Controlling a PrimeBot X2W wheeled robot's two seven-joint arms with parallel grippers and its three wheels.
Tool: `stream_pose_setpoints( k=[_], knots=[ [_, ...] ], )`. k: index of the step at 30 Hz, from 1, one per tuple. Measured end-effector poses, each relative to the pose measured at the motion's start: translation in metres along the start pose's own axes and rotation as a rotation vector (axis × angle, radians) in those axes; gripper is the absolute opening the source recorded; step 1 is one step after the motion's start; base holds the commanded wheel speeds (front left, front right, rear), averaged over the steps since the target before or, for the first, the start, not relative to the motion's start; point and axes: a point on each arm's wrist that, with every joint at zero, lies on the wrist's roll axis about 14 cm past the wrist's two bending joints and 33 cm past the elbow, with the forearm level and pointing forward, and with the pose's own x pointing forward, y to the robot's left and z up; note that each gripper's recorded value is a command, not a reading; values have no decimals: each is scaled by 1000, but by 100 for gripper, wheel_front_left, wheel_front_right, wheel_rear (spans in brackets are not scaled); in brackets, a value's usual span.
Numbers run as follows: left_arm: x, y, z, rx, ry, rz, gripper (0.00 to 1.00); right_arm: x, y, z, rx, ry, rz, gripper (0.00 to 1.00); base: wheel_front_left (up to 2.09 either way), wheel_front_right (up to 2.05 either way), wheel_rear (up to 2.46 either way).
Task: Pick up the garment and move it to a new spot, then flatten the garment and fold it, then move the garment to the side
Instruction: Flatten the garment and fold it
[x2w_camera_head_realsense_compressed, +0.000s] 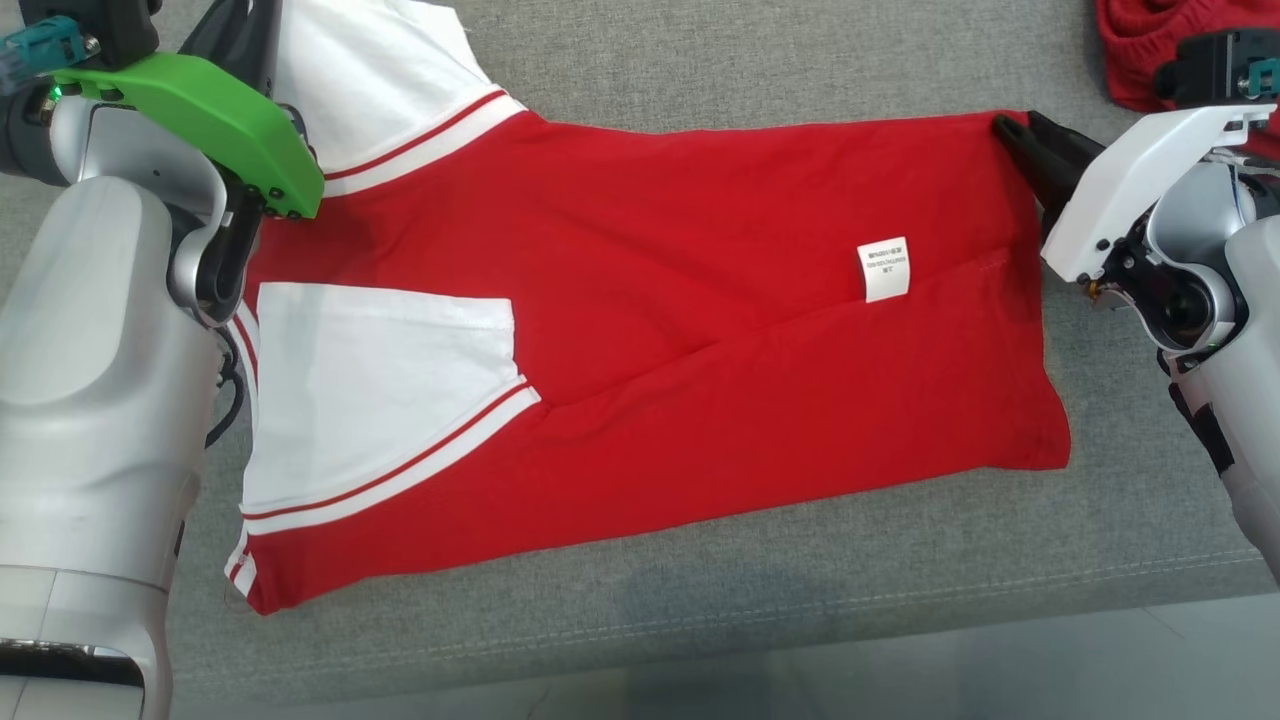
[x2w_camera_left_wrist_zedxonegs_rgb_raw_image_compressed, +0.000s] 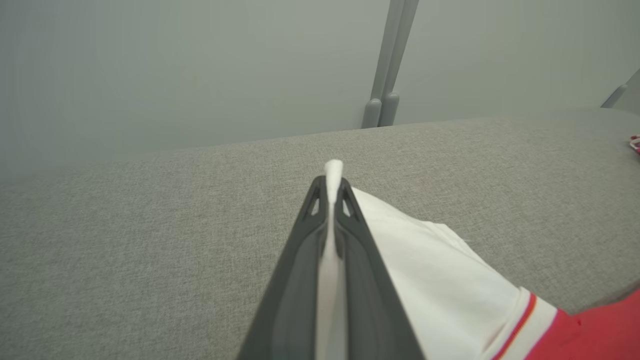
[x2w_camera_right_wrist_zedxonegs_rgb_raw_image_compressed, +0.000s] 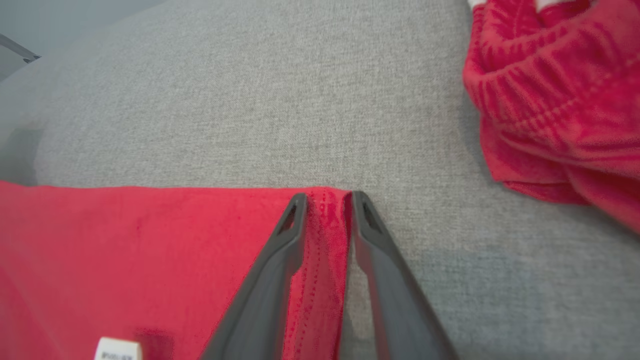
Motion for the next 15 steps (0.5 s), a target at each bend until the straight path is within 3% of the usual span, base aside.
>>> stream_pose_setpoints(
  k=[1,4,15],
  knots=[
    [-1,0,0,-5,-3,2,0,0,0,-1,-1,5,-2,31,0,0,0],
    [-5,2,-2,-20,2,10,0,1,0,-5,-7,19,-3,0,0,0,0],
    [-16,7,1,-51,-11,25,0,1,12,13,-43,-64,14,0,0,0,0]
  ],
)
